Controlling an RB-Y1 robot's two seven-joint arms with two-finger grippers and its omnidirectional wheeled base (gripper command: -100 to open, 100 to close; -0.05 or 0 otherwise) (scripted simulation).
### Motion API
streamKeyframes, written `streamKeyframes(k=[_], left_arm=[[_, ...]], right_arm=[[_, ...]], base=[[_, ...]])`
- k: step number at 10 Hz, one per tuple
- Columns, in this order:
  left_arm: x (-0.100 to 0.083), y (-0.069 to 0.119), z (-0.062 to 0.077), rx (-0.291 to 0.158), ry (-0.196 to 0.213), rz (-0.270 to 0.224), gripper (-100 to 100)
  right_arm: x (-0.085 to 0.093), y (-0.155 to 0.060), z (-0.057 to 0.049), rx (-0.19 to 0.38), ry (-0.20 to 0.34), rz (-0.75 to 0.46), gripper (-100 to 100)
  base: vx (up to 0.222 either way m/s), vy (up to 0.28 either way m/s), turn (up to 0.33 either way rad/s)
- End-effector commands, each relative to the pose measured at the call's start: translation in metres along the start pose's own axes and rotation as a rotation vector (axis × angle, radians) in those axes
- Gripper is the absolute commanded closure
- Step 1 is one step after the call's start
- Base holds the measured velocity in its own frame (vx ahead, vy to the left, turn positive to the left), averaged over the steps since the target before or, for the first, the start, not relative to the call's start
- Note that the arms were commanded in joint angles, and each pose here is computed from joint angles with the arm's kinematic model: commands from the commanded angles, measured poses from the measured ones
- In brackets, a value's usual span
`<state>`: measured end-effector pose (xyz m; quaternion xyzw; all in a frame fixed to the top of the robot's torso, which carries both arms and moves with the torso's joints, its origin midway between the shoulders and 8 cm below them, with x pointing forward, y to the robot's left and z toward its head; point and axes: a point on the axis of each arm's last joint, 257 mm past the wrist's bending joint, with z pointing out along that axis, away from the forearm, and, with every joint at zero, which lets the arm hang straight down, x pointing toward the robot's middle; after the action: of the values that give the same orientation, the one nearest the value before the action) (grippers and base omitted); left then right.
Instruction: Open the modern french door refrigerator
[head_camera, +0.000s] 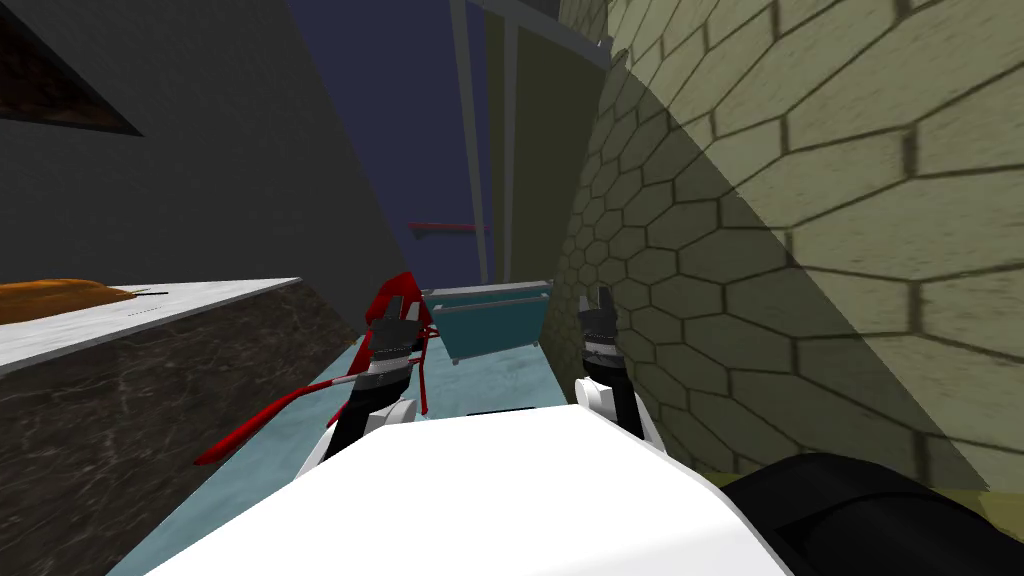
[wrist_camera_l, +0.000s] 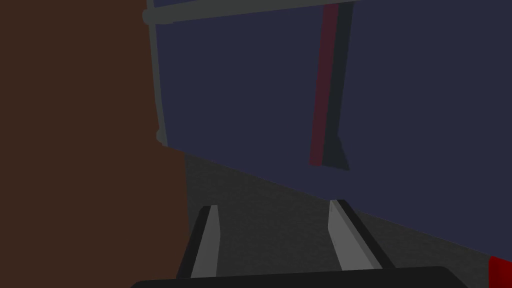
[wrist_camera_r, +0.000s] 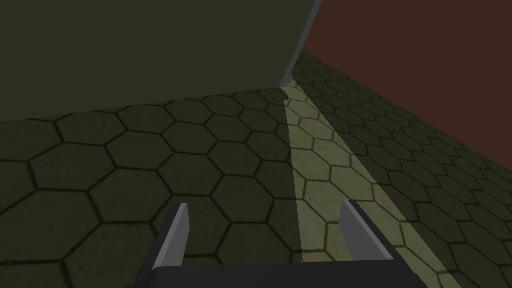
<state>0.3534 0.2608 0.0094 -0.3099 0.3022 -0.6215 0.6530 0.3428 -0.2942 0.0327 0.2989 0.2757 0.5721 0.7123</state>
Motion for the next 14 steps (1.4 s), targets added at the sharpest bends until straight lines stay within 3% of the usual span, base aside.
streamKeyframes(k=[1, 3, 4, 7, 14], left_arm=[[0.0, 0.0, 0.0, 0.0, 0.0, 0.0, 0], [0.0, 0.0, 0.0, 0.0, 0.0, 0.0, 0], [0.002, 0.006, -0.003, -0.007, 0.029, 0.016, -100], [0.003, 0.024, -0.012, -0.022, 0.066, 0.044, -100], [-0.006, 0.061, -0.038, -0.036, 0.097, 0.091, -100]], right_arm=[[0.0, 0.0, 0.0, 0.0, 0.0, 0.0, 0], [0.0, 0.0, 0.0, 0.0, 0.0, 0.0, 0], [0.0, 0.0, 0.0, 0.0, 0.0, 0.0, 0], [0.0, 0.0, 0.0, 0.001, 0.0, 0.0, 0], [0.0, 0.0, 0.0, 0.001, 0.0, 0.0, 0]], base=[[0.0, 0.0, 0.0], [0.0, 0.0, 0.0], [0.031, -0.004, -0.002], [0.093, -0.014, -0.003], [0.11, -0.015, -0.003]])
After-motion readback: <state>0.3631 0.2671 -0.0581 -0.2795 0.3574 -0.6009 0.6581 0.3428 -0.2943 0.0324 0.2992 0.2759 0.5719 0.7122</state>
